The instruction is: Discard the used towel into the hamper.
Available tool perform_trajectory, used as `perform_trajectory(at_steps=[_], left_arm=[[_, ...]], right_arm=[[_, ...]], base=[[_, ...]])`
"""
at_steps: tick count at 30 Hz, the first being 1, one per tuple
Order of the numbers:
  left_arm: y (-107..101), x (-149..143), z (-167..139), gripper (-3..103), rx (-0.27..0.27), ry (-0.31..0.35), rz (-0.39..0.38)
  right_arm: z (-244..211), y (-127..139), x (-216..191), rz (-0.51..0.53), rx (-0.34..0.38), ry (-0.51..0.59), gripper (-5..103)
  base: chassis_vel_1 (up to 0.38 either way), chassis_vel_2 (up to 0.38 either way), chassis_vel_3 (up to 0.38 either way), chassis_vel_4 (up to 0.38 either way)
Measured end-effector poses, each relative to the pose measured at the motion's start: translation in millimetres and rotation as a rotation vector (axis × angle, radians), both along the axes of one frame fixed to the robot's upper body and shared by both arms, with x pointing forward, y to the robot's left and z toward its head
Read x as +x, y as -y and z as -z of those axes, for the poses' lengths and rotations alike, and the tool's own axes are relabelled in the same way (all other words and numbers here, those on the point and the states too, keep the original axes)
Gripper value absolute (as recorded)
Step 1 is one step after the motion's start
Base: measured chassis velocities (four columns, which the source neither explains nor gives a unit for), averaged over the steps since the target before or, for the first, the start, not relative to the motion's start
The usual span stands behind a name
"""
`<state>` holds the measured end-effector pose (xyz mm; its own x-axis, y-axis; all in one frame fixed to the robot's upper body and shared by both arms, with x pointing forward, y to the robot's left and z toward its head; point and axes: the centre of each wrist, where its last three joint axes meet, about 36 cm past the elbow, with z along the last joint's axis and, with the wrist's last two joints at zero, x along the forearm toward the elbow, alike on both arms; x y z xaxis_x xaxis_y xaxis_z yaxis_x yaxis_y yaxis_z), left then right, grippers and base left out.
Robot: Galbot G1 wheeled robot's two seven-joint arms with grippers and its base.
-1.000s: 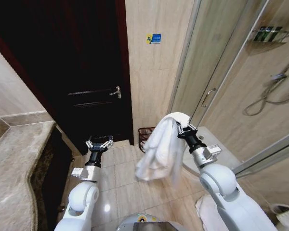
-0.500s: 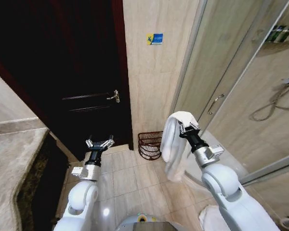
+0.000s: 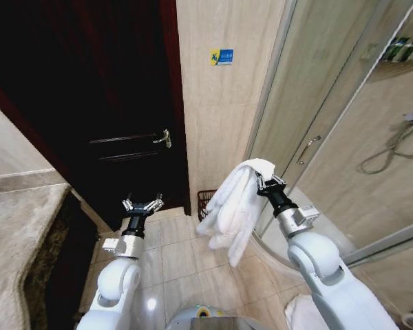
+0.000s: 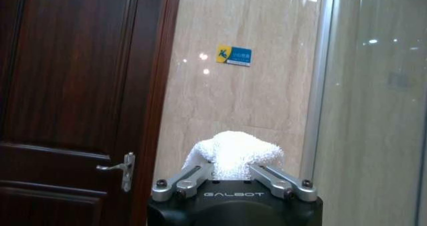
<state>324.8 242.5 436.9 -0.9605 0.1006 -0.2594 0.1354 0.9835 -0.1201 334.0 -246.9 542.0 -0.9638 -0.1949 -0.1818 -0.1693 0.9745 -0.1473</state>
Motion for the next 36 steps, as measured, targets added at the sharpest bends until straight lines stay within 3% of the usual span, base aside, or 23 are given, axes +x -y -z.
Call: perform_trajectory(at_steps=[30, 34, 36], left_arm=[[0.6, -0.7, 1.2, 100, 0.000, -0.003, 0.002], [-0.1, -1.0, 2.2, 100, 0.000, -0.002, 0.001], [-0.2, -2.8, 7.3, 100, -0.006, -0.003, 0.005]], right_arm=[[-2.8, 1.7, -1.3, -0.001, 0.020, 0.011, 7], [-7.7, 4.3, 10.2, 0.007, 0.030, 0.027, 7], [-12.1, 12.6, 44.8, 0.030, 0.044, 0.040, 7]], base=[[-0.102, 0.098, 0.100, -0.099], [0.000, 0.000, 0.000, 0.000], [0.000, 0.000, 0.000, 0.000]])
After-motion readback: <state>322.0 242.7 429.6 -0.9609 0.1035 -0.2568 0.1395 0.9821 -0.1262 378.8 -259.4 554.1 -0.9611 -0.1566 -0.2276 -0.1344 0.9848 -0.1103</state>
